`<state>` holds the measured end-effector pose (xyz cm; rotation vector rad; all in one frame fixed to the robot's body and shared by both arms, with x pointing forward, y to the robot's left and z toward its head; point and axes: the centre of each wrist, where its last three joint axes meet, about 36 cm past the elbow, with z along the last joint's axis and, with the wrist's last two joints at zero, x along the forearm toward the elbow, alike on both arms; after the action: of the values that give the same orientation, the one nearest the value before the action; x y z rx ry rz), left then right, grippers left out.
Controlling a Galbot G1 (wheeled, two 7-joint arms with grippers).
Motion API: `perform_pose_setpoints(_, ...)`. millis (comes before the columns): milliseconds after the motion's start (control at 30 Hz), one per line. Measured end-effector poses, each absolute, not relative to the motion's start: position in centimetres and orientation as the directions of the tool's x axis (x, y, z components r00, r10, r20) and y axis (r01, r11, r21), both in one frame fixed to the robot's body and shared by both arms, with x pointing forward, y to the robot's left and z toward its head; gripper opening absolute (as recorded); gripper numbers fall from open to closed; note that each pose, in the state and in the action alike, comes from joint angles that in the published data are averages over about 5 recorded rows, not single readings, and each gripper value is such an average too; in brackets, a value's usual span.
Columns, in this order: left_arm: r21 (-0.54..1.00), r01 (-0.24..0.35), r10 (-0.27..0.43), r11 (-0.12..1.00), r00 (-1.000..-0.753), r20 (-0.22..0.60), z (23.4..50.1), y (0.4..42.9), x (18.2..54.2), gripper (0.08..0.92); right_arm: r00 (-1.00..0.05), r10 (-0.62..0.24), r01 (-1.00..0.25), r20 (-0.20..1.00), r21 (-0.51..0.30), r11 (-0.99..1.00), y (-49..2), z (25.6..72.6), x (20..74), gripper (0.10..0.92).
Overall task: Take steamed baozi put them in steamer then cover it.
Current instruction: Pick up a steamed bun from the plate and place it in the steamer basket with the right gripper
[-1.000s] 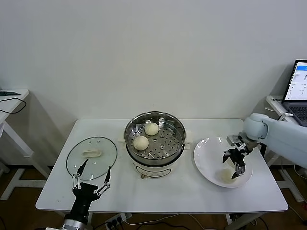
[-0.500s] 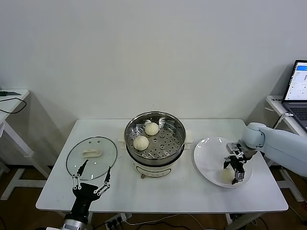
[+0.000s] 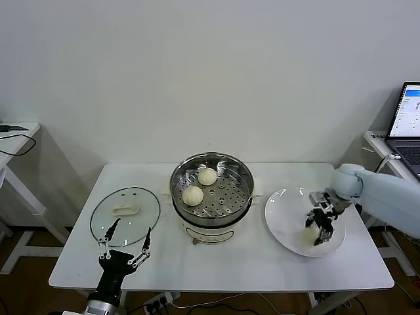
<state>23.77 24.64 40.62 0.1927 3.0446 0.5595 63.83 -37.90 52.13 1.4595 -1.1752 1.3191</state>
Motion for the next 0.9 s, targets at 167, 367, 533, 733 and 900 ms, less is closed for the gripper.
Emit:
perform_pose_setpoints(167,0.355,0.119,0.134,0.927,-0.991,-0.019,40.6,24.5,23.8,0.823,-0.067,-0.137,-0.908,0.988,-0.117,-0.403,-33.7,59.3,65.8,0.660)
perform_pose_setpoints(367,0.351,0.124,0.139,0.928,-0.990,-0.018,40.6,24.3,23.8,0.823,-0.161,-0.176,-0.715,0.971,-0.237,-0.658,-26.2,67.5,66.8,0.663)
perform_pose_setpoints(533,0.350,0.124,0.141,0.928,-0.990,-0.022,40.7,24.3,23.7,0.823,-0.201,-0.193,-0.484,0.960,-0.269,-0.833,-19.9,70.9,66.3,0.674)
perform_pose_setpoints(733,0.354,0.118,0.137,0.928,-0.990,-0.028,40.8,24.5,23.7,0.823,-0.201,-0.202,-0.206,0.959,-0.243,-0.948,-14.3,71.1,64.9,0.674)
perform_pose_setpoints(900,0.356,0.108,0.128,0.928,-0.991,-0.035,40.9,24.7,23.8,0.823,-0.182,-0.202,-0.017,0.962,-0.208,-0.978,-11.7,69.3,63.9,0.681)
